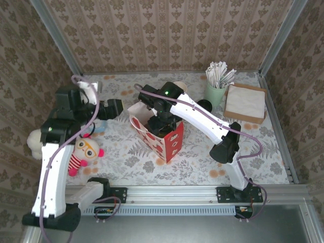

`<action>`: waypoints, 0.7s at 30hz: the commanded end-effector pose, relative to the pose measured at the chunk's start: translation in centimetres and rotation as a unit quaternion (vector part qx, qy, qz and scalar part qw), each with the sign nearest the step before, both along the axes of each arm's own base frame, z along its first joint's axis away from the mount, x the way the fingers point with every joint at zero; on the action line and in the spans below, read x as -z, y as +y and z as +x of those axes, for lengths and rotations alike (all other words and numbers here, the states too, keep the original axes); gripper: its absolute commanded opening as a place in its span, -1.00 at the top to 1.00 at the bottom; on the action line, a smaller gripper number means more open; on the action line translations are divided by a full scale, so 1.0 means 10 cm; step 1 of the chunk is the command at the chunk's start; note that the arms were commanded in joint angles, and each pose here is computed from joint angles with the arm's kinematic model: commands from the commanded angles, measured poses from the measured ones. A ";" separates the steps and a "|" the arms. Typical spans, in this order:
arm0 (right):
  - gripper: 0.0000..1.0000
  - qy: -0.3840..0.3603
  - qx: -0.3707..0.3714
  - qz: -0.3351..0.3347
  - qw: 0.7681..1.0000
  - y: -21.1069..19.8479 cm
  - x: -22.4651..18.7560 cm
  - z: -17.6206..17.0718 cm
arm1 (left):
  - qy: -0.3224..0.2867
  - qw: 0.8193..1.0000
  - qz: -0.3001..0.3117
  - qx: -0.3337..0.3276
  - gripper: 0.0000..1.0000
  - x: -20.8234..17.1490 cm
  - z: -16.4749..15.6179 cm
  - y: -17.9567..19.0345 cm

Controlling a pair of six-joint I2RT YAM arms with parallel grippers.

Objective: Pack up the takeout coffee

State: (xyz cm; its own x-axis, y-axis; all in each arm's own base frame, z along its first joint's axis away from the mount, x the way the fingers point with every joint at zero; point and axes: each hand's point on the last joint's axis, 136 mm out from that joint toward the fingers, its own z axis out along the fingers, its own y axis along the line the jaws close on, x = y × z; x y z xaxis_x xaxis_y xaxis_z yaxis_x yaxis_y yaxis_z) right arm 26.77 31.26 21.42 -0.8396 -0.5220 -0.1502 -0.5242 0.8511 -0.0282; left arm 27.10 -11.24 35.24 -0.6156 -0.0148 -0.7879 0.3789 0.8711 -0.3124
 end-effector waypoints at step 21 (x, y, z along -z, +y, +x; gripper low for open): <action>-0.32 0.020 -0.017 0.003 1.000 0.10 0.19 -0.11 | 0.076 0.955 0.162 0.238 0.09 0.96 0.78 -0.87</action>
State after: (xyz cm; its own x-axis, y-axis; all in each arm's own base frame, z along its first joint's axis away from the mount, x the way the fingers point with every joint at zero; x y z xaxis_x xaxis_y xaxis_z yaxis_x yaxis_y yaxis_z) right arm 26.31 32.34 19.72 -0.8354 -0.5323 -0.1369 -0.5376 0.8432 0.0019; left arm 35.23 -19.95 25.32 -0.5902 0.5348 -0.6048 0.7325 0.6696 -0.1228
